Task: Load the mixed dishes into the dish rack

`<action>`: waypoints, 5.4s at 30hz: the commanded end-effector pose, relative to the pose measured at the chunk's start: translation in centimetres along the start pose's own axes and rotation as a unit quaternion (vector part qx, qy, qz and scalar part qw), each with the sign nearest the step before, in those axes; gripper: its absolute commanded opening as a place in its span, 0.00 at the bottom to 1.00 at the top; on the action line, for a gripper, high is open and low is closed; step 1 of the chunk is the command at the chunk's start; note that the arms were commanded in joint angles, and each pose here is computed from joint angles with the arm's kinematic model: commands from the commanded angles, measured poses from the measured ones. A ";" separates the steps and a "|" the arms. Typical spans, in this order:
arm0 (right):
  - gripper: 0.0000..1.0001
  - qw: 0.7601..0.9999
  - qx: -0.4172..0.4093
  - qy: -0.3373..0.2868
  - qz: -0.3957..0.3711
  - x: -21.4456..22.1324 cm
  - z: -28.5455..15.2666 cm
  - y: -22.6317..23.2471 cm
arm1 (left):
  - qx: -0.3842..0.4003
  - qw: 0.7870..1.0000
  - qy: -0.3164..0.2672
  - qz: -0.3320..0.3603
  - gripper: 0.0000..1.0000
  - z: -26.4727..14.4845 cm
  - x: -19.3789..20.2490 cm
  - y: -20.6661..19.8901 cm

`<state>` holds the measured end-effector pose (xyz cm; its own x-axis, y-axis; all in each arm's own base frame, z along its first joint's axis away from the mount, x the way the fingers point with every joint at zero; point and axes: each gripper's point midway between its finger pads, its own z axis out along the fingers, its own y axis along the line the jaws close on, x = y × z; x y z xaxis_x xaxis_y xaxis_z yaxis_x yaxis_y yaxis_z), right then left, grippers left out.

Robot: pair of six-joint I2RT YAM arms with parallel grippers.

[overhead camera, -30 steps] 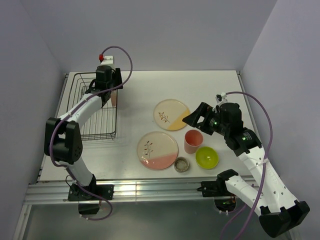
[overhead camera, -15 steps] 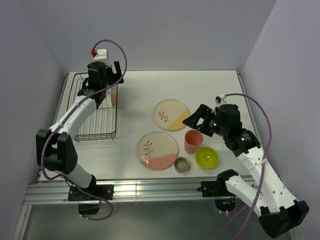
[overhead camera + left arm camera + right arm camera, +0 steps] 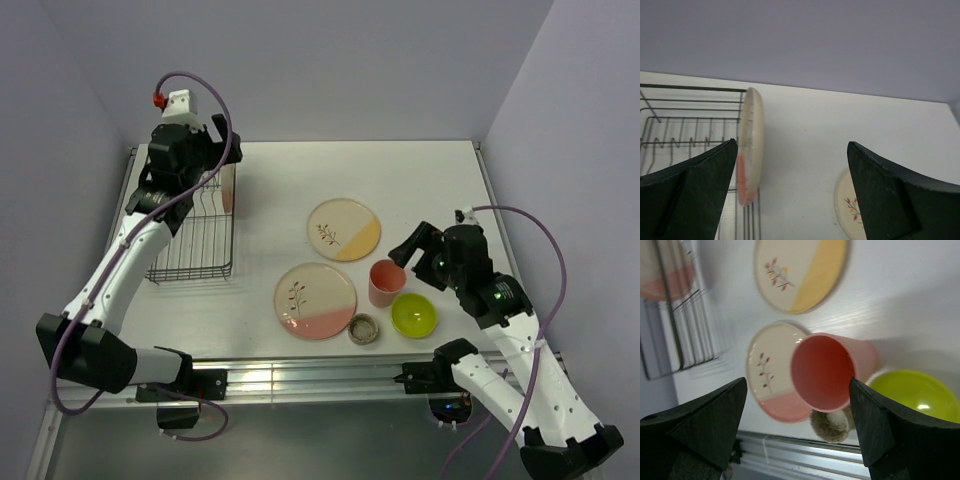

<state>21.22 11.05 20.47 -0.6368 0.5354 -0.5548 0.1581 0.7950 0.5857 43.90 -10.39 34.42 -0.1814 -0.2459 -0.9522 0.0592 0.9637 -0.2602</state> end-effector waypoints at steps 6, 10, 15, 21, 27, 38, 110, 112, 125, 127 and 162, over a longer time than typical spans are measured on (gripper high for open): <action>0.89 0.976 0.188 -0.022 0.110 4.1 -1.6 -10.0 | 0.144 0.989 0.023 -0.024 0.96 -7.0 0.6 -10.0; 0.89 0.965 0.221 -0.004 0.142 6.8 -1.9 -12.5 | 0.206 0.978 0.035 -0.025 0.95 -10.3 1.8 -14.7; 0.85 0.945 0.259 -0.012 0.200 7.3 -3.3 -13.5 | 0.238 0.970 0.043 -0.014 0.94 -12.6 2.7 -17.6; 0.83 0.923 0.315 0.028 0.221 9.6 -2.5 -15.1 | 0.278 0.959 0.050 -0.011 0.94 -15.4 4.0 -20.1; 0.76 0.913 0.332 0.023 0.235 9.8 -1.6 -15.6 | 0.294 0.954 0.060 0.003 0.95 -16.5 4.8 -20.8; 0.64 0.907 0.346 0.092 0.222 12.1 -0.9 -15.5 | 0.325 0.945 0.045 0.007 0.95 -19.3 3.0 -21.2; 0.00 0.982 -0.019 -0.082 0.170 -5.8 -6.9 4.5 | 0.457 0.883 0.103 0.006 0.95 -25.4 9.5 -27.8; 0.00 0.982 -0.055 -0.069 0.167 -5.8 -7.2 6.0 | 0.443 0.891 0.094 -0.009 0.95 -25.9 9.2 -28.4; 0.00 0.946 -0.215 0.012 0.242 -5.3 -8.4 12.8 | 0.373 0.925 0.055 0.048 0.99 -27.3 12.7 -33.0; 0.00 0.943 -0.225 0.024 0.246 -5.0 -8.7 13.2 | 0.357 0.931 0.055 0.056 0.99 -26.8 13.1 -33.2; 0.00 0.899 -0.302 0.134 0.287 -2.8 -10.3 16.1 | 0.380 0.915 0.128 0.052 0.99 -26.7 11.5 -31.7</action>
<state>18.23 19.24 33.54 -0.7288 0.6772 0.1016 0.2457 0.1201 0.9619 14.18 -40.67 33.97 -0.3191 0.0151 -0.9476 0.7288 0.6431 -0.2352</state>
